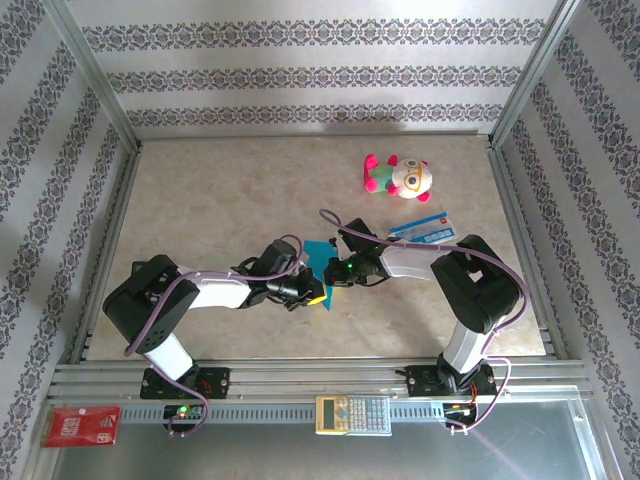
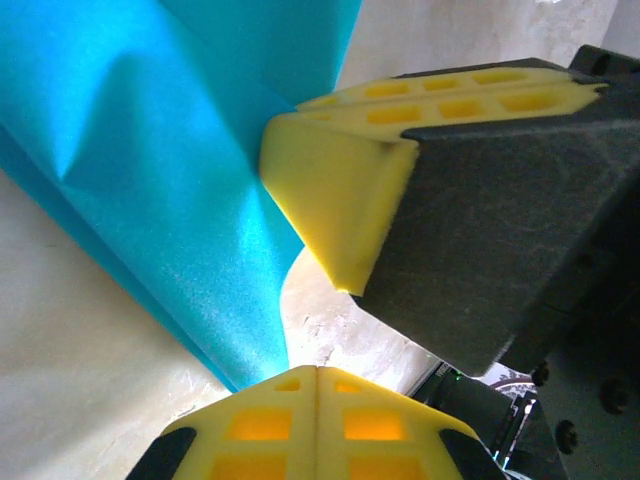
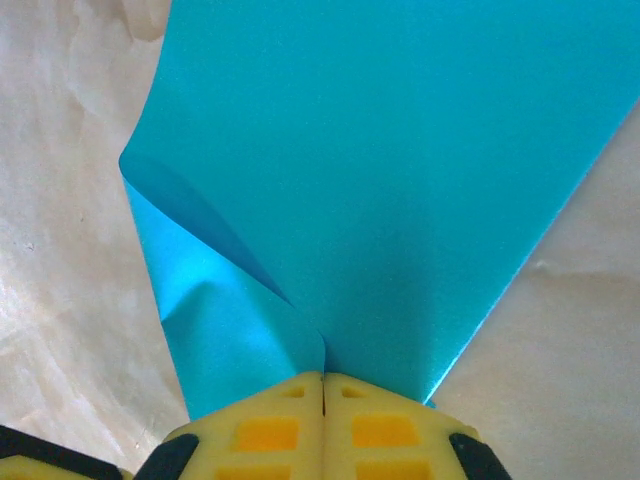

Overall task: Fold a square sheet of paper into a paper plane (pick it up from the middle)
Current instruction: Third fold the triangle at the center of the table.

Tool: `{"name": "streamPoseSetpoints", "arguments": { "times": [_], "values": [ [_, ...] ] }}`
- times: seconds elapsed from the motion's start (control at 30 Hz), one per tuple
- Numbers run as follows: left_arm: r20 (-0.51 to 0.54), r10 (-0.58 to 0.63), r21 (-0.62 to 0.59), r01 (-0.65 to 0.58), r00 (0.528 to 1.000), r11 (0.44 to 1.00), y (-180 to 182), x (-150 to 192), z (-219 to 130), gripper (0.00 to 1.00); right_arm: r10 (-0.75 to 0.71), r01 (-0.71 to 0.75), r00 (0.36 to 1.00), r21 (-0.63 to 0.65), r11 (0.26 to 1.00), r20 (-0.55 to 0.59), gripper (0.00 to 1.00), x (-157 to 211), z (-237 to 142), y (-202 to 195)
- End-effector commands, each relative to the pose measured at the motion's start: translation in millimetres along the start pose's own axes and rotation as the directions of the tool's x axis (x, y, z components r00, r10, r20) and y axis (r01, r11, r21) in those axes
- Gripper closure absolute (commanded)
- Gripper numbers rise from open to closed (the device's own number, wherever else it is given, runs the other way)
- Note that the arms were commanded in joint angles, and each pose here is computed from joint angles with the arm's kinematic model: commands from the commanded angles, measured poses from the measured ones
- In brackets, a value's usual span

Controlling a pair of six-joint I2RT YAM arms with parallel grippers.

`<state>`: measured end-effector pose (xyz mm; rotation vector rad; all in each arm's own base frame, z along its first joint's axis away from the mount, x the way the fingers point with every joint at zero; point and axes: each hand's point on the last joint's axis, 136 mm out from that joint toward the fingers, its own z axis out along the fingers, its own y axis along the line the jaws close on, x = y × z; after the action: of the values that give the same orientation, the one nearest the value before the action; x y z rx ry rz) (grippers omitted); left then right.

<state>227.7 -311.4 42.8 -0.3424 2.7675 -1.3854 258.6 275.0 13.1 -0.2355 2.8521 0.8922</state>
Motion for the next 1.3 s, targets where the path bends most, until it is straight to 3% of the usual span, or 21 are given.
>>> {"name": "streamPoseSetpoints", "arguments": {
  "times": [0.0, 0.87, 1.27],
  "values": [
    [-0.011, 0.010, 0.005, -0.010, 1.000, 1.000, -3.3, -0.8, 6.7, 1.00, 0.083, -0.071, 0.994, 0.154, 0.985, -0.076, 1.00, 27.8, 13.8, -46.5],
    [-0.036, 0.002, 0.020, -0.001, 0.999, 1.000, 0.4, 1.6, 25.3, 0.99, 0.103, -0.090, 0.992, 0.154, 0.984, -0.075, 1.00, 34.8, 12.4, -50.5],
    [-0.031, 0.000, 0.001, 0.001, 1.000, 1.000, 7.4, 1.7, 26.2, 0.98, 0.054, -0.047, 0.997, 0.098, 0.994, -0.062, 0.97, 17.2, 2.0, -29.1]
  ]
}}
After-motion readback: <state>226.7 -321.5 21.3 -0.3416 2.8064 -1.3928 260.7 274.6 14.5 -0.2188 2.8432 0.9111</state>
